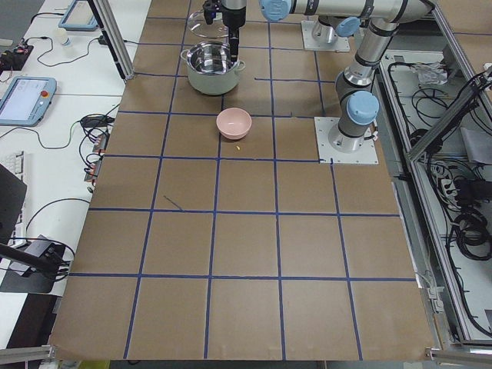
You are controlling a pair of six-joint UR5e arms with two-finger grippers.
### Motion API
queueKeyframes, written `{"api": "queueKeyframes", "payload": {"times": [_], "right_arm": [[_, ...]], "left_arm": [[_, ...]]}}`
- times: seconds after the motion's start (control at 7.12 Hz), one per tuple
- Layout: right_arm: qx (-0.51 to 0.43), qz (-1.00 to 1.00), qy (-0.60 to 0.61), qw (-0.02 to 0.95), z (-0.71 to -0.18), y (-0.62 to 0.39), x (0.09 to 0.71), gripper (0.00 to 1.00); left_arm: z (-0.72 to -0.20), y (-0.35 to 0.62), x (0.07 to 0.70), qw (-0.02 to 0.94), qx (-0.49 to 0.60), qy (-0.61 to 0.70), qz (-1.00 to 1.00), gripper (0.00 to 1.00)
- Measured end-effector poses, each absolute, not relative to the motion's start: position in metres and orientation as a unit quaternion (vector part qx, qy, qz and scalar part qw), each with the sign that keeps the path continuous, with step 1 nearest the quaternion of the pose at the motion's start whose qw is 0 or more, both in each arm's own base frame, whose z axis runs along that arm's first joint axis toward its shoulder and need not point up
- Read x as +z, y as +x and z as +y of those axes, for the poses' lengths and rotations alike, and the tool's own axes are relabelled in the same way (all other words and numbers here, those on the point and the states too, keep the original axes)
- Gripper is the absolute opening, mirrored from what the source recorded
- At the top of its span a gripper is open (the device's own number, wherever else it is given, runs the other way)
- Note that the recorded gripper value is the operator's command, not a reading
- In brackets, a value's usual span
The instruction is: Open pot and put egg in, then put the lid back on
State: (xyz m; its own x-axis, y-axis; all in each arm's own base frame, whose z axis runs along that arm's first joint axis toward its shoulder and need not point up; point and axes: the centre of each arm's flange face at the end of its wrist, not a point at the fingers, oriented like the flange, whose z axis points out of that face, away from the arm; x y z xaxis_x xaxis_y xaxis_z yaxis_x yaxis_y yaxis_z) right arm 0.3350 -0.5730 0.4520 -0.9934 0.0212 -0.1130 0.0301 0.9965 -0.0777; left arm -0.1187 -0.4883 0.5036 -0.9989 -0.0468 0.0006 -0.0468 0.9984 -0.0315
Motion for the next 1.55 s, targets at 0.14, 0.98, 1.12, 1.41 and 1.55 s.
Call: {"api": "queueKeyframes", "payload": {"times": [0.14,0.98,1.12,1.41,1.55], "right_arm": [[-0.039,0.998,0.01,0.058,-0.575,0.348,0.439,0.08],[-0.035,0.997,0.048,0.057,-0.587,0.361,0.377,0.16],[-0.037,0.997,0.05,0.055,-0.587,0.36,0.374,0.18],[-0.042,0.996,0.056,0.055,-0.588,0.361,0.373,0.19],[-0.042,0.996,0.056,0.055,-0.586,0.363,0.373,0.2]], "left_arm": [[-0.489,-0.118,0.506,0.001,-0.017,-0.025,1.0,1.0],[-0.495,-0.085,0.512,-0.003,-0.011,-0.051,0.999,0.99],[-0.494,-0.087,0.51,-0.004,-0.009,-0.05,0.999,1.0],[-0.493,-0.089,0.507,-0.005,-0.007,-0.05,0.999,0.99],[-0.493,-0.089,0.507,-0.006,-0.008,-0.051,0.999,0.99]]}}
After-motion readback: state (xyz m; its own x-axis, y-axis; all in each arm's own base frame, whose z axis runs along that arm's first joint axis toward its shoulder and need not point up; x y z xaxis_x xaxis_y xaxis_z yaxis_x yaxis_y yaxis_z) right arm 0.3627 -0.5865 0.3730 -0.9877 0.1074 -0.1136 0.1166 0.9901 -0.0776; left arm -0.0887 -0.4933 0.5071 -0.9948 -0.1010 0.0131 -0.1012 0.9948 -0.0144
